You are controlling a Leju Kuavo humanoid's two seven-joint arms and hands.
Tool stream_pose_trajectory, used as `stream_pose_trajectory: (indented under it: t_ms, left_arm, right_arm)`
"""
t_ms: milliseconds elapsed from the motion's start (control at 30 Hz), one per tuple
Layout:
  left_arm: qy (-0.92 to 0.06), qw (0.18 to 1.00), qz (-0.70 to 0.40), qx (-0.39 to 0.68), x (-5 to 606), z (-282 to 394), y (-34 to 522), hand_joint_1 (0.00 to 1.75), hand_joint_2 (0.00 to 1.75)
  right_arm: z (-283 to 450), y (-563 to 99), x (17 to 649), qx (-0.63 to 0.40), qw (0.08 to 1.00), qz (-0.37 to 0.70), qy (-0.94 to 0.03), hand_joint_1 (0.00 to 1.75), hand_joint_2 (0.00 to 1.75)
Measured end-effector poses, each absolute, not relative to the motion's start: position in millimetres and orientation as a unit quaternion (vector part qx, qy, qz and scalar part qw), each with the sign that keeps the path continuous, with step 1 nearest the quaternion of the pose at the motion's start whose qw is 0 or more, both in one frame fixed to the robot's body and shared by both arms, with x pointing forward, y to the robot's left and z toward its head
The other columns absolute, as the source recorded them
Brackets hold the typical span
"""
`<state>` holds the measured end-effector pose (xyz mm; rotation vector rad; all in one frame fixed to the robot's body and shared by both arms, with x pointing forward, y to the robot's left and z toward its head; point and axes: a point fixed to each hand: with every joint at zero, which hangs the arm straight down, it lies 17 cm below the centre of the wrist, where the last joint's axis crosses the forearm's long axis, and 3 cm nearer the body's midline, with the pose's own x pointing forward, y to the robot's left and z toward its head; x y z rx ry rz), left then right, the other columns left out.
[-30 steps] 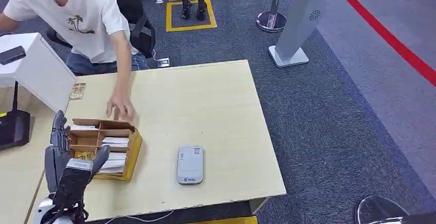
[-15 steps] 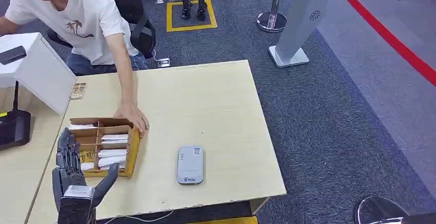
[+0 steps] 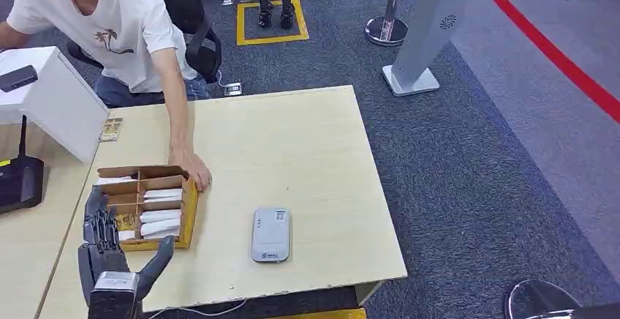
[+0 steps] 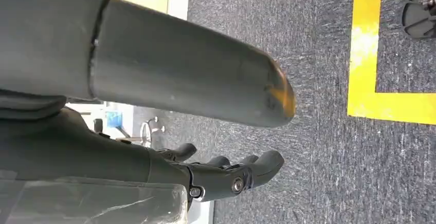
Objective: Pass the card to the sensor for recognition and then transmit it.
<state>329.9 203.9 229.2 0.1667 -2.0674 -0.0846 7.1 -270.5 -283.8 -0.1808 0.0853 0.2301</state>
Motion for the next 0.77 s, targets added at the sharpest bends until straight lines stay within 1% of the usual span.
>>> stream_pose_trajectory:
  t_ms: [767]
  left_arm:
    - [-0.861,0.500,-0.011,0.089,324.7,235.2,207.4,0.00,1.75]
  right_arm:
    - [-283.4,-276.0,12.4,-0.112,0.989,0.090,0.036,0.00,1.75]
